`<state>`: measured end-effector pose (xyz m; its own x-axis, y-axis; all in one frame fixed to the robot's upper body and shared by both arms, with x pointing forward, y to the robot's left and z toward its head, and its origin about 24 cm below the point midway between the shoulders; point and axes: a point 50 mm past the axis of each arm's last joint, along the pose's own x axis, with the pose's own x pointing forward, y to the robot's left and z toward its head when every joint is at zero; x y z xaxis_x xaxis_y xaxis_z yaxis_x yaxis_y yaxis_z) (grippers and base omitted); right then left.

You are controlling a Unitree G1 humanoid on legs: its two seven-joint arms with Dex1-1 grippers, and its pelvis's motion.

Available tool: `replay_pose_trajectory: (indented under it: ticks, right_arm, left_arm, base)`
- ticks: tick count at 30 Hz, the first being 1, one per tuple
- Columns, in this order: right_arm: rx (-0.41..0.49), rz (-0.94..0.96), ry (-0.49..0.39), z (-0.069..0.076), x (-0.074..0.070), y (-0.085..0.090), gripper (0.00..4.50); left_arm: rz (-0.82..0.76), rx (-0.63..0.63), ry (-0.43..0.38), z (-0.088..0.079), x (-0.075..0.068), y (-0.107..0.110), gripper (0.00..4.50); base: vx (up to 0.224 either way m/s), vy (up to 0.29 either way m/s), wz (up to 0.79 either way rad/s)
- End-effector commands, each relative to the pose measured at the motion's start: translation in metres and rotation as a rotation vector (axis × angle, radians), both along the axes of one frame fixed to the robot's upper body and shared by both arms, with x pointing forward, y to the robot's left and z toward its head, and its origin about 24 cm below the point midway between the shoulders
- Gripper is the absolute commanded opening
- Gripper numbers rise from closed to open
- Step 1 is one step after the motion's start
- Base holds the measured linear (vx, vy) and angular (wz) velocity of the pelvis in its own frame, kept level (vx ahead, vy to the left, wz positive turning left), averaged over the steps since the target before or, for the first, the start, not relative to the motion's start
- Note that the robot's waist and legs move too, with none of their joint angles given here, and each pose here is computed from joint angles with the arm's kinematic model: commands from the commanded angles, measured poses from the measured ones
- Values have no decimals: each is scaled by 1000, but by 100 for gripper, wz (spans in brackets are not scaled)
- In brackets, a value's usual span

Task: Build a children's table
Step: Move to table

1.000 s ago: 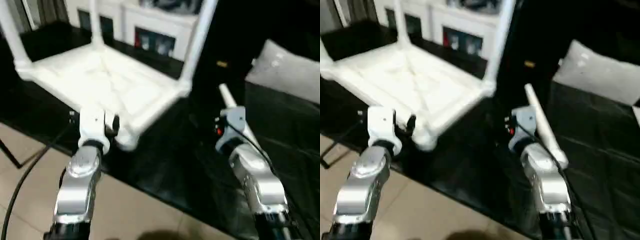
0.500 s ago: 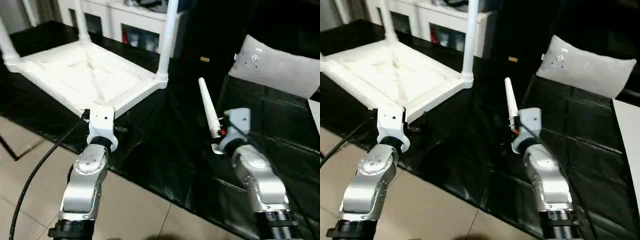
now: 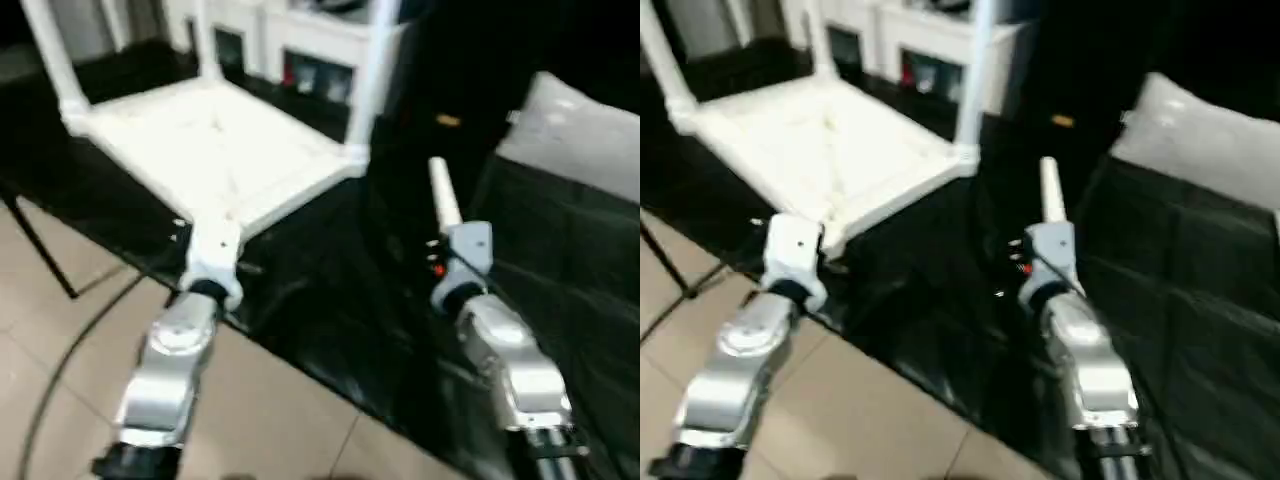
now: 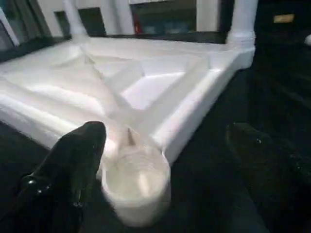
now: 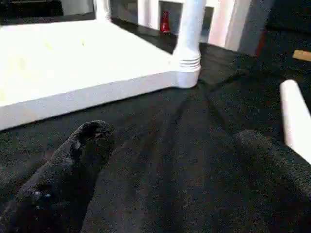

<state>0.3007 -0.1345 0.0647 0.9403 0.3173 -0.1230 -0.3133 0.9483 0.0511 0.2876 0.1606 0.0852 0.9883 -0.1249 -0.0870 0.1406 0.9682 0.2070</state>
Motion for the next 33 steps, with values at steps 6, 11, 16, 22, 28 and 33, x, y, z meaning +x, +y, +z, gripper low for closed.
replay_pose_trajectory:
  ticks: [6, 11, 16, 22, 28, 33]
  right_arm:
    - [-12, -29, 2, 0, -1, -9, 450]
    - [-25, -77, 7, 1, 2, -11, 450]
    - [-169, -156, 90, 4, 13, -20, 450]
    - [-266, -201, 153, 10, 28, -31, 450]
    - [-220, -234, 212, 15, 42, -42, 450]
    - [-168, -216, 283, 21, 54, -49, 450]
  left_arm:
    - [-52, 8, 10, -2, 1, -9, 443]
    - [-81, 47, 34, -3, 2, -7, 443]
    - [-329, 2, 68, 2, 3, -12, 443]
    - [-506, 43, 130, 4, -2, -11, 443]
    - [-604, 32, 165, 6, -6, -15, 443]
    - [-697, 27, 211, 6, -12, -20, 443]
  base:
    - [132, 12, 1]
    - [92, 43, -3]
    - [-13, -69, -1]
    - [-72, -39, -5]
    - [-59, 0, -1]
    - [0, 0, 0]
